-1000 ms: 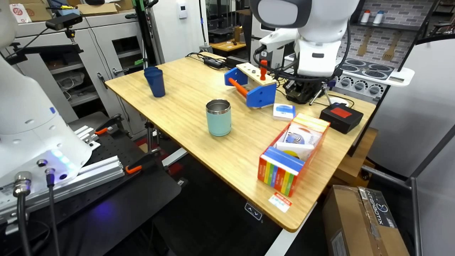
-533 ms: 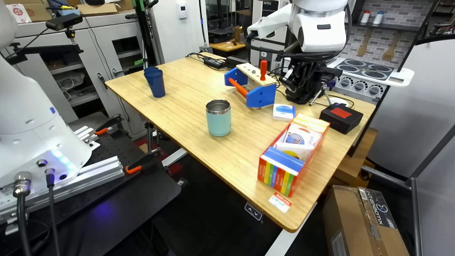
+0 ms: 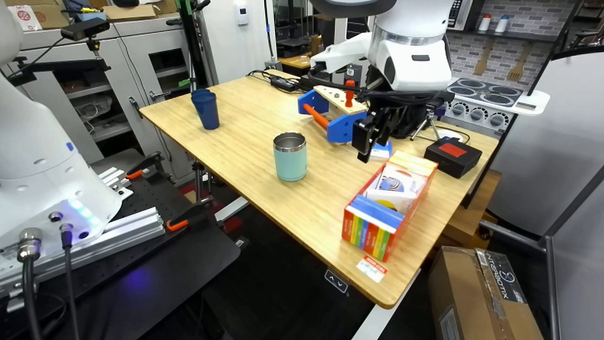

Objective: Pick the white object from the box and put it on the table

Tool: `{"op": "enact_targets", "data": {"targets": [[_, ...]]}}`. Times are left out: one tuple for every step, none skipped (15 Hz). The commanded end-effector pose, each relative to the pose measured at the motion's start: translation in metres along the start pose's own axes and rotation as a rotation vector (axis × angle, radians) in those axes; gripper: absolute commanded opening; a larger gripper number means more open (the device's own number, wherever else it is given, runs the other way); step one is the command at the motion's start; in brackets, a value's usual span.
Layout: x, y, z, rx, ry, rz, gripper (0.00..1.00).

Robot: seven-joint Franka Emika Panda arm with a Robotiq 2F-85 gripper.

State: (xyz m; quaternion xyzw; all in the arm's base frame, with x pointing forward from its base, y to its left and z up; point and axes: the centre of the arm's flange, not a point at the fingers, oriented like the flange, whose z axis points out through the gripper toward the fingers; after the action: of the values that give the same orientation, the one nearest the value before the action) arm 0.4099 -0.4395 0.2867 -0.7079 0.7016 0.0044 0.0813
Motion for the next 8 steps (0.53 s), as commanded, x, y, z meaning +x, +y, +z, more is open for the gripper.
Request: {"op": "enact_targets", "data": {"targets": [[-0.004, 0.001, 0.013, 0.013, 0.013, -0.026, 0.95], [-0.003, -0.001, 0.018, 0.011, 0.012, -0.035, 1.00], [-0.001, -0.002, 0.024, 0.004, 0.013, -0.048, 1.00], [0.001, -0.003, 0.028, 0.000, 0.013, -0.059, 1.00], [0.004, -0.003, 0.033, -0.006, 0.014, -0.075, 1.00], [0.008, -0.002, 0.038, -0.009, 0.011, -0.087, 1.00], [0.012, -0.001, 0.041, -0.015, 0.008, -0.099, 1.00], [0.014, 0.000, 0.041, -0.023, -0.006, -0.101, 1.00]]}}
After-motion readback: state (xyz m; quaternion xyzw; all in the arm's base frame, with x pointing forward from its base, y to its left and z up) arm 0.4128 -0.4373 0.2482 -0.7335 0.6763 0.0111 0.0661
